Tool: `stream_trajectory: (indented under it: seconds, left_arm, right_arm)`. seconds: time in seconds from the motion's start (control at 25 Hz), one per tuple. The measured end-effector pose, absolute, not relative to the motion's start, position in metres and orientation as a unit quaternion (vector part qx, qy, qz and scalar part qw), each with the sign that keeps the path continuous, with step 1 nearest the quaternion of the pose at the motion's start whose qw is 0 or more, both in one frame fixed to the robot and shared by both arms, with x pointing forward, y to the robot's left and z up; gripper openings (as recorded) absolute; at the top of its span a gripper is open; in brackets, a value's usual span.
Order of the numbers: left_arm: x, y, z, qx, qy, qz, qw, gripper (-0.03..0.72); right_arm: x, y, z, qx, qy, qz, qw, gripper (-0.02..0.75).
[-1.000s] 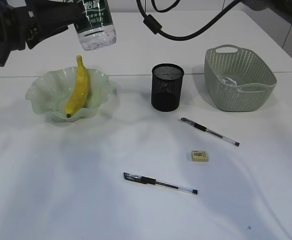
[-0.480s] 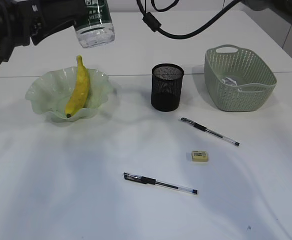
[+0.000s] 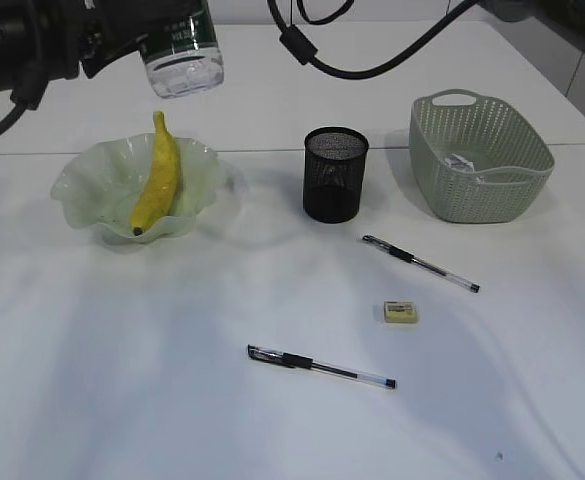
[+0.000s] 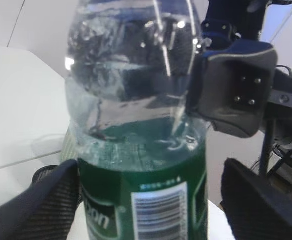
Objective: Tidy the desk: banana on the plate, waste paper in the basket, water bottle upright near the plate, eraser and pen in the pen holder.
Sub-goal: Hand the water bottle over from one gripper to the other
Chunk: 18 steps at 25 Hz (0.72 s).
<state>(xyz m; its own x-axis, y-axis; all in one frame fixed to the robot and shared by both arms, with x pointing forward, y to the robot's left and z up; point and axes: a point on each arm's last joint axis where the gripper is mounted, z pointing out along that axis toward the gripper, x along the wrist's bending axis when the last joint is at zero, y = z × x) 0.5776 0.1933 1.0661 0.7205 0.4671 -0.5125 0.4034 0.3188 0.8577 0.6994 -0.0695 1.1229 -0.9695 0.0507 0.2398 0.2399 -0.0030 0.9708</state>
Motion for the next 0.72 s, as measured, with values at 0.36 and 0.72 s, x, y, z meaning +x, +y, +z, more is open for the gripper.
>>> stream_trajectory:
  seconds: [0.36,0.72]
  left_arm:
    - [0.580,0.192,1.066,0.582,0.374,0.019,0.722,0.641]
    - [0.582,0.192,1.062,0.581,0.379,0.014,0.720,0.641]
  right_arm:
    - [0.696,-0.063,1.123,-0.101,-0.703,-0.700,0.073,0.376]
    - [0.693,-0.057,1.123,-0.097,-0.704,-0.699,0.079,0.376]
